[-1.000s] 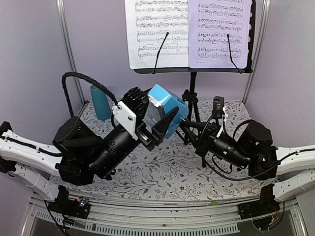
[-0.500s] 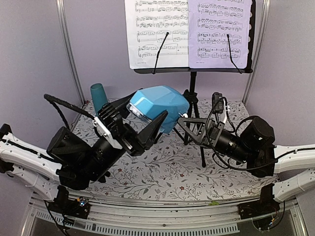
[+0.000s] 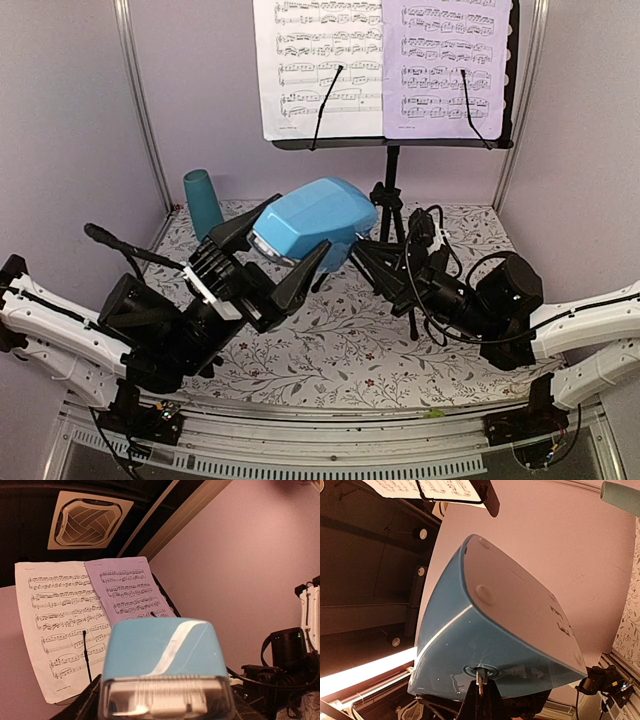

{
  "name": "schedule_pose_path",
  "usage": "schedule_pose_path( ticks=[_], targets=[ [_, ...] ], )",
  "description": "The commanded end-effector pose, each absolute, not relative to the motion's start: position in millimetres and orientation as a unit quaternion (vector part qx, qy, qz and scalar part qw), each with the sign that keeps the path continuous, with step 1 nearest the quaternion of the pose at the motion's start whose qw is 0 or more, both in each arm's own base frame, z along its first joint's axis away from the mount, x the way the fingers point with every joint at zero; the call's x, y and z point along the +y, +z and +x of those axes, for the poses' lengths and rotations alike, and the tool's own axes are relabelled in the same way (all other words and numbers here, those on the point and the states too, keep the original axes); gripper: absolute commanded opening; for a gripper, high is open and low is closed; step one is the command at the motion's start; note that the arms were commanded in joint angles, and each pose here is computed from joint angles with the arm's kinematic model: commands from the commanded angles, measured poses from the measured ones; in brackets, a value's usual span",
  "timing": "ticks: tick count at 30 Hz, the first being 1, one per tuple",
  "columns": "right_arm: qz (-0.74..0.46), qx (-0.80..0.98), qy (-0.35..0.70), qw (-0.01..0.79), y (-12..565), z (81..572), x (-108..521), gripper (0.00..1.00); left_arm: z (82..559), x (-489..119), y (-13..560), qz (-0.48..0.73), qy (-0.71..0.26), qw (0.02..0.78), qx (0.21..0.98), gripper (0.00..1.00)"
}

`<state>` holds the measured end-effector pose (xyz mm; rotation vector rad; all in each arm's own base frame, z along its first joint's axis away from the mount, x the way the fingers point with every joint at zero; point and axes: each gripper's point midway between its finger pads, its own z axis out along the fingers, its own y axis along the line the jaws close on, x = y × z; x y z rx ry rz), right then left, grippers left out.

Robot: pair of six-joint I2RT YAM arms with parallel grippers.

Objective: Set up the instrument practice props
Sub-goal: Screw the knob on the metronome onto the metronome.

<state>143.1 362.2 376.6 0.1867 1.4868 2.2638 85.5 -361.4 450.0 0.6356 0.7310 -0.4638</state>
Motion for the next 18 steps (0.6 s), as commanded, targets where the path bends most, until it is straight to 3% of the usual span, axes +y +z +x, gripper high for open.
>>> schedule_pose_path(
  ticks=[1, 10, 15, 18],
  targets=[
    [0.131, 0.428, 0.877, 0.173, 418, 153, 333, 0.0, 56, -355, 458, 0.306, -0.266, 0.87, 0.282, 0.0],
    [0.154, 0.406, 0.89, 0.141, 419, 158, 335, 0.0, 52, -347, 447, 0.295, -0.259, 0.884, 0.253, 0.0],
    [0.145, 0.428, 0.878, 0.154, 417, 157, 339, 0.0, 59, -347, 443, 0.286, -0.257, 0.882, 0.273, 0.0],
    [0.142, 0.46, 0.857, 0.184, 409, 159, 338, 0.2, 67, -342, 443, 0.27, -0.256, 0.88, 0.296, 0.0]
  ],
)
